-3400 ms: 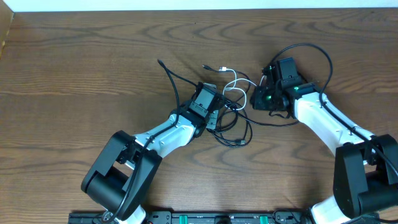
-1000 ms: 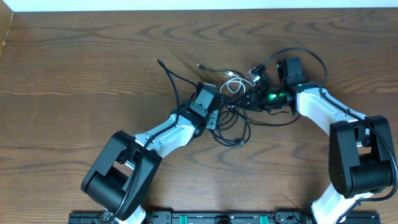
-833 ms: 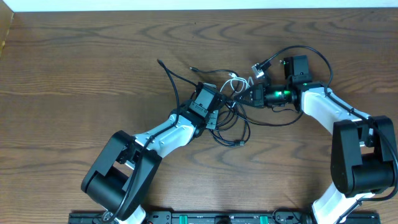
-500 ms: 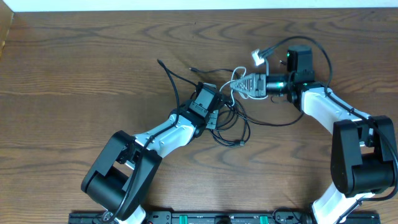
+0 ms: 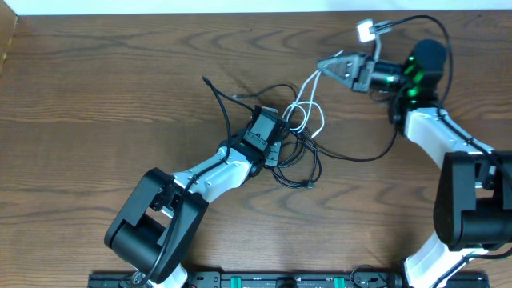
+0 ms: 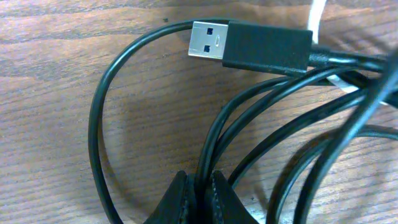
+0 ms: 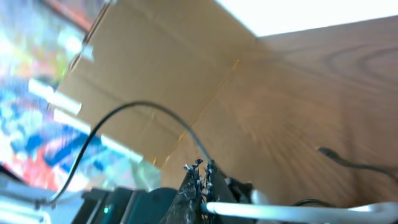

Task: Untangle cables

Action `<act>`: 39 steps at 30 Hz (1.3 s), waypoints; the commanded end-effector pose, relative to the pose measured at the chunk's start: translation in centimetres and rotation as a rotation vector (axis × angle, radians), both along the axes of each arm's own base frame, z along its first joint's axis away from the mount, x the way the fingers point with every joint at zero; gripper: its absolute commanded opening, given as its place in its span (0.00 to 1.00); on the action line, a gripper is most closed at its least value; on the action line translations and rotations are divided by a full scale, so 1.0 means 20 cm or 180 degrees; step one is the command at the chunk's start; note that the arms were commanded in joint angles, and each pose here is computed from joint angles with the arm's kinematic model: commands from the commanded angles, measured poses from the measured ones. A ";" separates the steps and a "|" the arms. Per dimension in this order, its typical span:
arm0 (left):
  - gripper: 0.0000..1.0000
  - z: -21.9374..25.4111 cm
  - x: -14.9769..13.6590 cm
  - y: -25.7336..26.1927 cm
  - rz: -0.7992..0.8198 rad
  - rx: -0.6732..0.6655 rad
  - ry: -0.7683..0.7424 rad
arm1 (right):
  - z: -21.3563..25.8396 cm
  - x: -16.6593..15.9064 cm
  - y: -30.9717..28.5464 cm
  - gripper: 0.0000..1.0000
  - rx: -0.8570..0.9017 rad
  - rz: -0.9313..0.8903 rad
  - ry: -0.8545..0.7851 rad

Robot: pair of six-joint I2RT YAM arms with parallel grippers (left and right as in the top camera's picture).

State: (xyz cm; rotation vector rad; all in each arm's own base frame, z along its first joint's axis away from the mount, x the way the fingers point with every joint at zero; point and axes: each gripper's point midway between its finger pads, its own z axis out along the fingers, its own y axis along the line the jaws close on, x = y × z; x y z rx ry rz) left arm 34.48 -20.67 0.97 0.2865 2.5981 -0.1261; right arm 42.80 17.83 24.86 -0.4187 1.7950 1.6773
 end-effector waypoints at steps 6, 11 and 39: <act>0.08 0.02 0.00 0.02 -0.0009 0.0016 -0.0021 | 0.22 0.29 -0.39 0.01 0.0066 -0.0962 -0.0146; 0.08 0.02 0.00 0.02 -0.0009 0.0017 -0.0020 | 0.22 0.45 -0.59 0.02 -0.0226 -0.1519 -0.0080; 0.08 0.02 0.01 0.03 0.0078 0.0008 -0.0046 | -0.55 -0.10 -0.27 0.54 -0.2634 -0.1201 0.2112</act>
